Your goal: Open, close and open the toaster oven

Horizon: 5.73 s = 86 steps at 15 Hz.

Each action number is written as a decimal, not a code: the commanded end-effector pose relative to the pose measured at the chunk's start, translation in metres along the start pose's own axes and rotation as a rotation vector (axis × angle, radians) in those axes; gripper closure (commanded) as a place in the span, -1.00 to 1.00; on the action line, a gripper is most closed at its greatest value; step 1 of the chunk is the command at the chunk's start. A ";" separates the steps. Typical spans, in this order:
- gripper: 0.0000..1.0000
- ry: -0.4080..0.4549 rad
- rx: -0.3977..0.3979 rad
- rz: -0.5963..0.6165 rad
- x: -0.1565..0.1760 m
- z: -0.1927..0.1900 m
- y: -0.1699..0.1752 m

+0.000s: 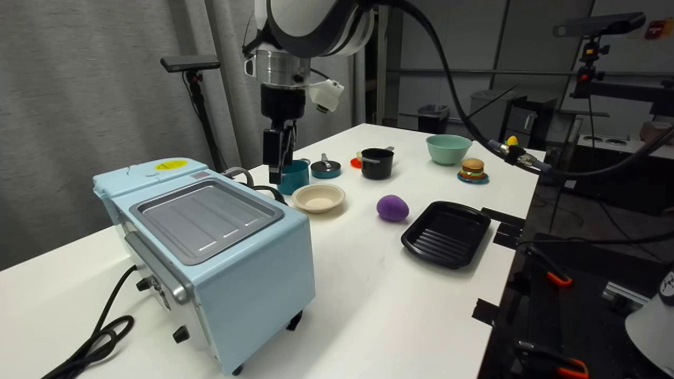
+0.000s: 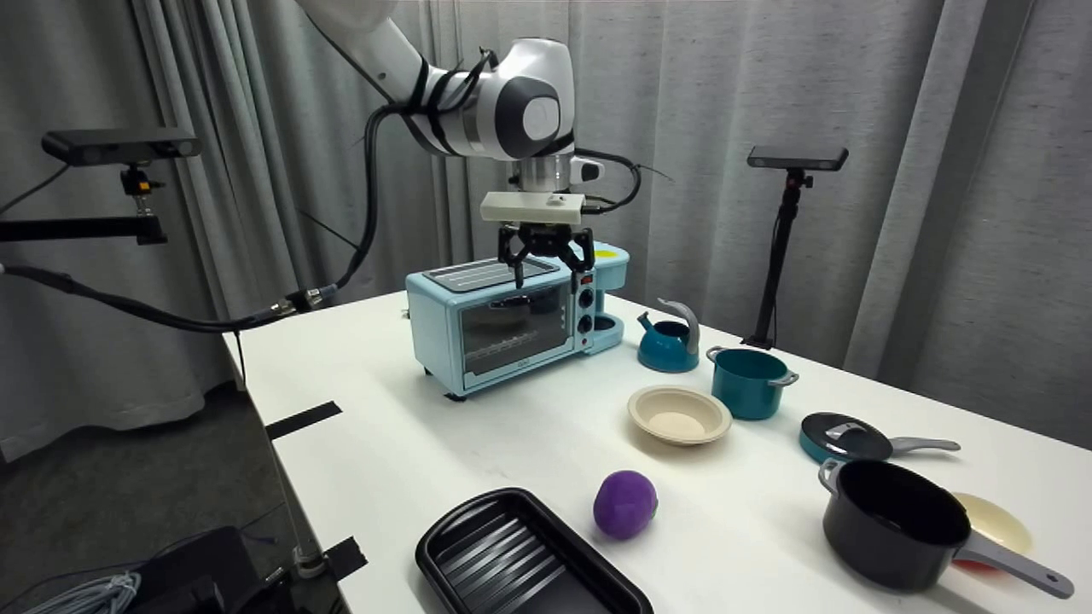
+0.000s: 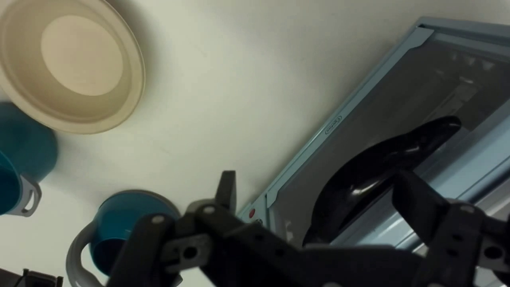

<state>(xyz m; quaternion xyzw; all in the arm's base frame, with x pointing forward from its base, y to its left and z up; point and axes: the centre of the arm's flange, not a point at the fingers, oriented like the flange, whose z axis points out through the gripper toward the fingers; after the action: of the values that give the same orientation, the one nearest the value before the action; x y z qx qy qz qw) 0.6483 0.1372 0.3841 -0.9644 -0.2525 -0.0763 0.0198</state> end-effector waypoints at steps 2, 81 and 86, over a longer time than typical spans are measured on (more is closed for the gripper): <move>-1.00 0.018 -0.017 -0.012 0.027 0.014 0.003; -1.00 -0.259 -0.575 -0.510 -0.059 0.204 0.030; -1.00 -0.250 -0.601 -0.627 -0.053 0.191 0.033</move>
<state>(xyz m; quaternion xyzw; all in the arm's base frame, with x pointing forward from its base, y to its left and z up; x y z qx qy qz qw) 0.6487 0.0925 0.1773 -0.8262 -0.4651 -0.0141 -0.3176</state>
